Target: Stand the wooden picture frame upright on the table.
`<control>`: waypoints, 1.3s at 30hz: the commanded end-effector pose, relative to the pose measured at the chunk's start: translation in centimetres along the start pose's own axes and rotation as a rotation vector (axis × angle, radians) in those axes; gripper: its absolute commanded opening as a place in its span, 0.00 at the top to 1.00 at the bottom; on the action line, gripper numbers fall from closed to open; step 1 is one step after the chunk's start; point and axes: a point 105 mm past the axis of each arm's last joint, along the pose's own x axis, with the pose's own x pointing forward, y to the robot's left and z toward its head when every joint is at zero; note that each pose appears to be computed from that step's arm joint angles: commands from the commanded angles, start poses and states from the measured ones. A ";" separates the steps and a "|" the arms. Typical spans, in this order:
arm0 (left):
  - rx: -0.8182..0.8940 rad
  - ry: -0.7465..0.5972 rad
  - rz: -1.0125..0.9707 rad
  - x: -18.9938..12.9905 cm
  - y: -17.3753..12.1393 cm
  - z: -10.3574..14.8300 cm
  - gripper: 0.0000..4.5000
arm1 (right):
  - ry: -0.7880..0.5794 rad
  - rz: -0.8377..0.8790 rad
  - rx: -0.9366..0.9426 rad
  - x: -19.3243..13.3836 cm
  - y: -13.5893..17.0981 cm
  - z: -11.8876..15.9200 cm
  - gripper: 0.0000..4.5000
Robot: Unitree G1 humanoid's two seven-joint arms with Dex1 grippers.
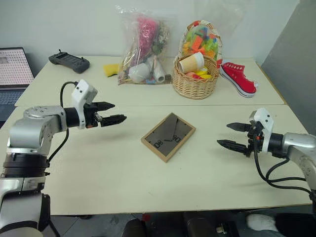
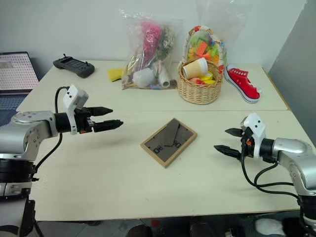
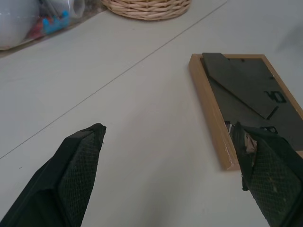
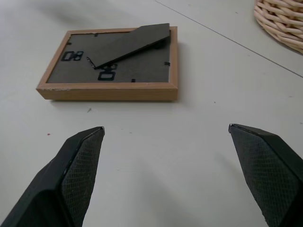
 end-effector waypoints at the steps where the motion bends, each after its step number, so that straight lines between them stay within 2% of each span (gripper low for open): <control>1: 0.062 -0.015 -0.017 -0.1 0.0 1.4 0.00 | -0.029 -0.031 -0.042 -0.2 -0.6 1.2 0.01; 5: 0.065 -0.008 -0.016 0.2 0.1 1.3 0.00 | -0.023 -0.081 -0.028 -0.5 -1.2 0.6 0.01; 10: 0.061 -0.012 -0.061 0.1 -0.5 1.2 0.00 | -0.023 -0.063 -0.012 -0.3 -0.7 0.3 0.01; 13: 0.032 -0.043 -0.090 0.7 -1.0 1.2 0.11 | -0.029 -0.079 0.011 0.0 -0.7 -0.2 0.12; 17: 0.035 -0.033 -0.147 2.0 -2.0 0.8 0.31 | -0.012 -0.089 0.015 0.8 0.1 -0.8 0.34; 20: 0.035 -0.031 -0.168 2.9 -2.2 0.9 0.41 | 0.005 -0.122 0.013 1.4 0.1 -1.3 0.46; 29: 0.067 0.024 -0.270 7.2 -3.3 -0.7 0.88 | 0.049 -0.273 0.019 4.4 0.2 -2.5 0.97; 31: 0.067 0.020 -0.284 8.2 -3.6 -0.8 0.98 | 0.057 -0.276 0.027 5.2 0.6 -2.7 1.00; 32: 0.066 0.021 -0.283 8.7 -3.7 -1.0 1.00 | 0.057 -0.273 0.033 5.6 0.9 -2.7 1.00; 36: 0.074 0.065 -0.326 10.1 -4.9 -2.0 1.00 | 0.042 -0.245 0.060 7.8 1.9 -2.5 1.00; 39: 0.076 0.086 -0.392 9.7 -6.2 -2.9 1.00 | 0.029 -0.241 0.068 9.5 1.9 -2.1 1.00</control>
